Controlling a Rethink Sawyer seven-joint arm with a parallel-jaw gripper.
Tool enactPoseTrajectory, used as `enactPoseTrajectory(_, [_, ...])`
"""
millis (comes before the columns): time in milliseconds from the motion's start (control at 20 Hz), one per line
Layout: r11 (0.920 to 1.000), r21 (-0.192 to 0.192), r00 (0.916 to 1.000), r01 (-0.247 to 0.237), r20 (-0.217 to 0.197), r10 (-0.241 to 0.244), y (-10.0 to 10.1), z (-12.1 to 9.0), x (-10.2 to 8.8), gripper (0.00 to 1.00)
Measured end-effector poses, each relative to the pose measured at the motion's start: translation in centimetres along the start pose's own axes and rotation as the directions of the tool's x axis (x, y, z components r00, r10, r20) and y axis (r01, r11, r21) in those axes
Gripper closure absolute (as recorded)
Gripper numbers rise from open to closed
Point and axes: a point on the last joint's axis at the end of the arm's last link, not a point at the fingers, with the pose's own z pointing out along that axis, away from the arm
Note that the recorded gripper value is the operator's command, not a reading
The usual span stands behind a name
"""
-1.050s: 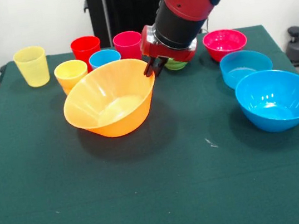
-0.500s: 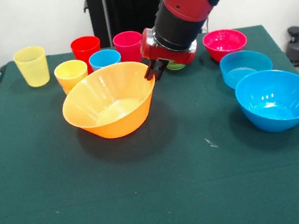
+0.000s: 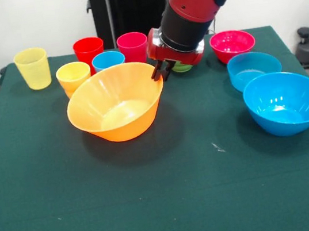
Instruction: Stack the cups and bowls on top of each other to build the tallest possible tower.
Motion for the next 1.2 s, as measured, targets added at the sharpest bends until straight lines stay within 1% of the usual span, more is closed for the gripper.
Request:
enactPoseTrajectory(1050, [1.0,-0.003,1.0,-0.001,-0.006,0.001,0.22,0.01,0.36,1.0])
enactPoseTrajectory(1100, [1.0,-0.004,1.0,-0.001,-0.007,0.001,0.23,0.02,0.39,0.0])
enactPoseTrajectory(1200, [1.0,-0.004,1.0,-0.001,-0.007,0.001,0.23,0.02,0.39,0.0])
